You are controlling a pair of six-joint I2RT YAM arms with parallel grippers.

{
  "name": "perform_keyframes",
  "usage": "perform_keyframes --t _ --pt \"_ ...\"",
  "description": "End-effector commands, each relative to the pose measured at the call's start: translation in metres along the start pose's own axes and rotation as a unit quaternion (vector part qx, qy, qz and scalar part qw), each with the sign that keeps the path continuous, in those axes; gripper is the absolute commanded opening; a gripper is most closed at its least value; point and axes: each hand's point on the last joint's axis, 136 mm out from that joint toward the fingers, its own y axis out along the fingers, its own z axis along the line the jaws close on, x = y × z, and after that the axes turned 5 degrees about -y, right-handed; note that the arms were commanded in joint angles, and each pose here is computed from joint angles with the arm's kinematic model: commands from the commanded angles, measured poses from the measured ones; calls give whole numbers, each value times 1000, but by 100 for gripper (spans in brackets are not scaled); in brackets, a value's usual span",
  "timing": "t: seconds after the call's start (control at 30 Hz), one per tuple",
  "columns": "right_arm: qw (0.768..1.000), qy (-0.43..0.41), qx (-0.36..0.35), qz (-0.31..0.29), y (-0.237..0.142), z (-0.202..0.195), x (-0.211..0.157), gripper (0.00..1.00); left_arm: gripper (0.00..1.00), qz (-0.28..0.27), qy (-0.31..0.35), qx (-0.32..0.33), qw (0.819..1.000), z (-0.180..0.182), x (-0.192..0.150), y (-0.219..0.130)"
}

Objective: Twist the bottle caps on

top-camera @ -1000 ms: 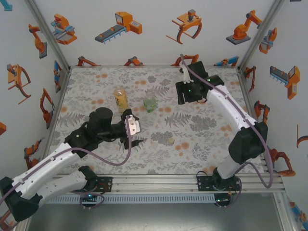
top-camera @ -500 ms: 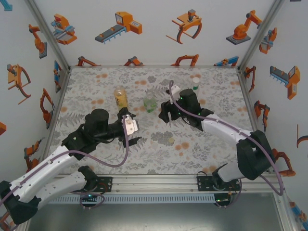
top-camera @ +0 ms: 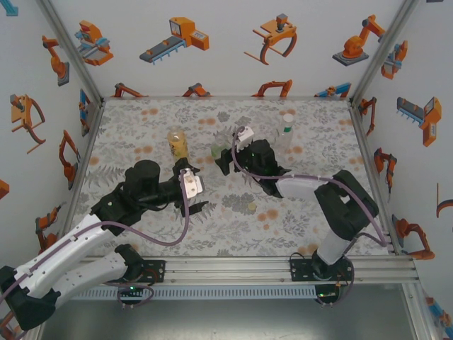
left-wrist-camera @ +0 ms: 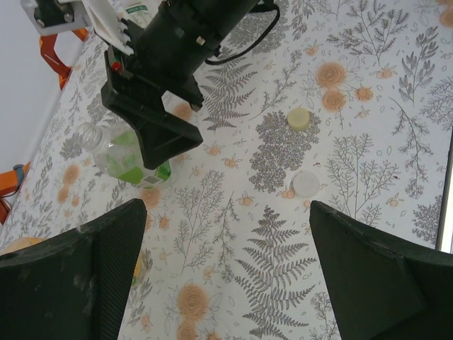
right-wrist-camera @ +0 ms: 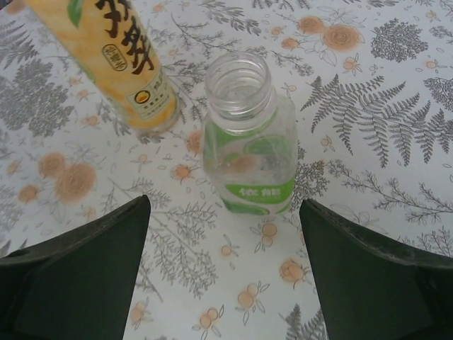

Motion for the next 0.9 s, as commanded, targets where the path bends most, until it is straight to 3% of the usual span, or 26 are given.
perform_keyframes --t 0.0,0.37,0.63,0.87 --pt "996 2 -31 -83 10 -11 40 80 89 -6 -9 3 1000 2 1 1" --pt "996 -2 -18 -91 63 -14 24 79 89 0 -12 -1 1000 1 -2 4" --pt "997 4 -2 -77 75 -11 8 60 89 1 -12 0 1000 2 -3 5" --pt "997 -6 5 -78 53 -6 17 49 89 -5 -20 -2 1000 2 0 5"
